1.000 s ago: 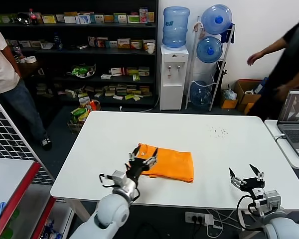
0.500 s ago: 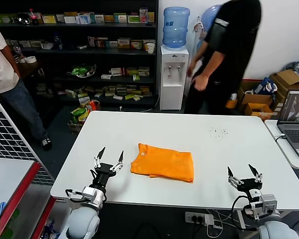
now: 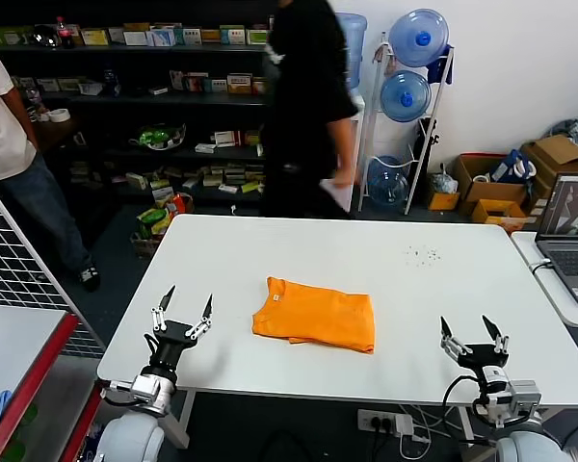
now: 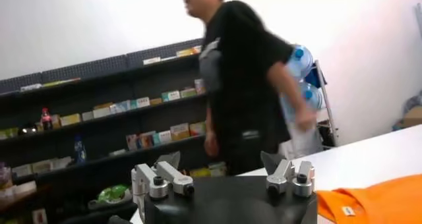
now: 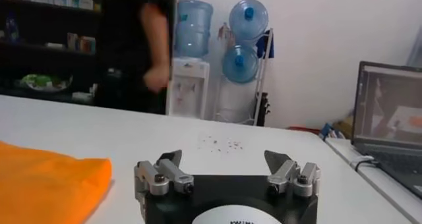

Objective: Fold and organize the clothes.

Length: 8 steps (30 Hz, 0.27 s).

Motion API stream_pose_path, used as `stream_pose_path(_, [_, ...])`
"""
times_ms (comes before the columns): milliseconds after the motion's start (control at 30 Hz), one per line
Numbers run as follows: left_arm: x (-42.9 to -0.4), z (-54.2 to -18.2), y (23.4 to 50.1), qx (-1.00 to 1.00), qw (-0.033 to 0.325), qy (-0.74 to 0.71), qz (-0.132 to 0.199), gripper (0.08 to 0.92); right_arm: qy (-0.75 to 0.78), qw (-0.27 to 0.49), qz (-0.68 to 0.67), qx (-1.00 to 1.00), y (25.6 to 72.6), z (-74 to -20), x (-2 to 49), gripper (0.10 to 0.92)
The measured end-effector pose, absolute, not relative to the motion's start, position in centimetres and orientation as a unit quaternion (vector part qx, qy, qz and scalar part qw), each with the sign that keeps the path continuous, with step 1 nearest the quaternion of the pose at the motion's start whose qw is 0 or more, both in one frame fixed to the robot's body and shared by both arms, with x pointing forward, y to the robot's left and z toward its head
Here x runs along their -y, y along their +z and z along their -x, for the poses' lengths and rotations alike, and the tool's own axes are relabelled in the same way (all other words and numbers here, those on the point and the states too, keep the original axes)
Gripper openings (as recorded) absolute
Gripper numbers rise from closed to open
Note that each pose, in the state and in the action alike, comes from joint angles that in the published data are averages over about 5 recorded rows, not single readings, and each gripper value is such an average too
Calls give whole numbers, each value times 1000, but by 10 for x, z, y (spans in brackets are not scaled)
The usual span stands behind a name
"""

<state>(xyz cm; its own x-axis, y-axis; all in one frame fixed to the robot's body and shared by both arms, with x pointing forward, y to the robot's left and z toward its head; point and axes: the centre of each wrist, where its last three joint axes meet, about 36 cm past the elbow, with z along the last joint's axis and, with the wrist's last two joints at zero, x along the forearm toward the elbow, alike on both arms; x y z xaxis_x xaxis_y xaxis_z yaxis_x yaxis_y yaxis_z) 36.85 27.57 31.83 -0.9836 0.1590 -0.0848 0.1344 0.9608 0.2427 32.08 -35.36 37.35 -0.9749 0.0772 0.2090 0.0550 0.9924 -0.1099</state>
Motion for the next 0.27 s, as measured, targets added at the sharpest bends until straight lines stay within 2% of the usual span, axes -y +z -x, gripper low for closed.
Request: stream_pose_path(267, [-280, -362, 321, -988, 55, 129, -72, 823, 41, 106, 35, 993, 372, -316, 354, 823])
